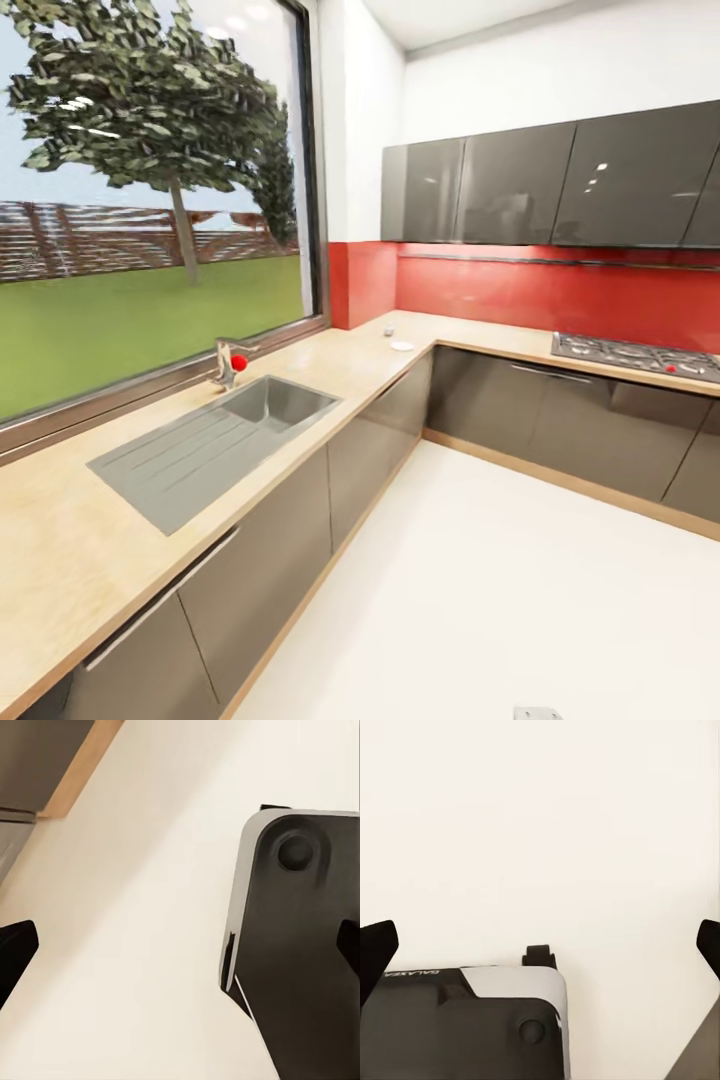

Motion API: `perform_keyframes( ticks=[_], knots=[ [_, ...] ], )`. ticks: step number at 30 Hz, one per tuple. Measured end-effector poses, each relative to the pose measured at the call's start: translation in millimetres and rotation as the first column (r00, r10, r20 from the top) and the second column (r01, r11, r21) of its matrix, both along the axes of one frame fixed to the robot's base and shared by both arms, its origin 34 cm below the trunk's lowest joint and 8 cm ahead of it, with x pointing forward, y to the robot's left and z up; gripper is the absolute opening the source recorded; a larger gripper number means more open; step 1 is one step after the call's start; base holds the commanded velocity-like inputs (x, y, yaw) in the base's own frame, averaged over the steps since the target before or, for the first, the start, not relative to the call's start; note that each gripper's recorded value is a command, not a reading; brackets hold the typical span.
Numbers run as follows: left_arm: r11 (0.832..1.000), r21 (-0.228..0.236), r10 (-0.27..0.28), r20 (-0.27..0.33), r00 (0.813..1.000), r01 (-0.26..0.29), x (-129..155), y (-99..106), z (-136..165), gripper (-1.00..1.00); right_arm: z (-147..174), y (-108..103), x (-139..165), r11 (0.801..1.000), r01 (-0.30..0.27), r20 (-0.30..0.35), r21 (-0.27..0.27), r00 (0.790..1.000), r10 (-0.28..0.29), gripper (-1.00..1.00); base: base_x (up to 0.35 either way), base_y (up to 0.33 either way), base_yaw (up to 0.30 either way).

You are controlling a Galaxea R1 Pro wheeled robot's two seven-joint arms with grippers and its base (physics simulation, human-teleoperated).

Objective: Set up a coffee station on the kitchen countertop: keep the coffee maker on the countertop, move the bottle of coffee from the kitchen shelf to the counter next to the coffee maker, place a paper coffee filter on top of the coffee maker, put the saucer next to the coffee maker with the coffee cup on the saucer, and place the electric kettle next to the coffee maker.

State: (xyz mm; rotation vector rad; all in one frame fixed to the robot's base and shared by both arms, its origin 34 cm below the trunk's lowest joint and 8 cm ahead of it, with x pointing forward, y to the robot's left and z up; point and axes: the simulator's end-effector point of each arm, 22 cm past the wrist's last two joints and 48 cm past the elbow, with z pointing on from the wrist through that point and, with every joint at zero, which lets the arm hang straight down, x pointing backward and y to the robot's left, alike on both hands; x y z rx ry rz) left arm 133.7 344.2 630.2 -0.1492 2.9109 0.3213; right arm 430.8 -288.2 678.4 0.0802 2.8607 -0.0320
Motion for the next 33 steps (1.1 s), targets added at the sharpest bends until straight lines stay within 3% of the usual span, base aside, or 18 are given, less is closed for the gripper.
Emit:
perform_keyframes(
  ticks=[6,20,33],
  knots=[
    [1.0,0.003,0.001,0.0,1.0,-0.001,0.0,1.6,0.2,1.0,-0.2,5.0,0.0,1.0,-0.002,-0.001,0.01,1.0,0.002,1.0,0.242,-0.185,-0.049],
    [1.0,0.004,0.007,0.005,1.0,-0.007,0.9,2.0,0.5,1.0,-0.2,5.7,-0.2,1.0,-0.002,-0.001,0.012,1.0,0.002,1.0,0.269,-0.161,-0.233],
    [1.0,0.004,0.009,0.005,1.0,-0.009,1.0,1.8,0.5,1.0,-0.5,7.0,-0.8,1.0,-0.003,-0.003,0.009,1.0,0.003,1.0,0.312,-0.031,-0.017]
  ],
)
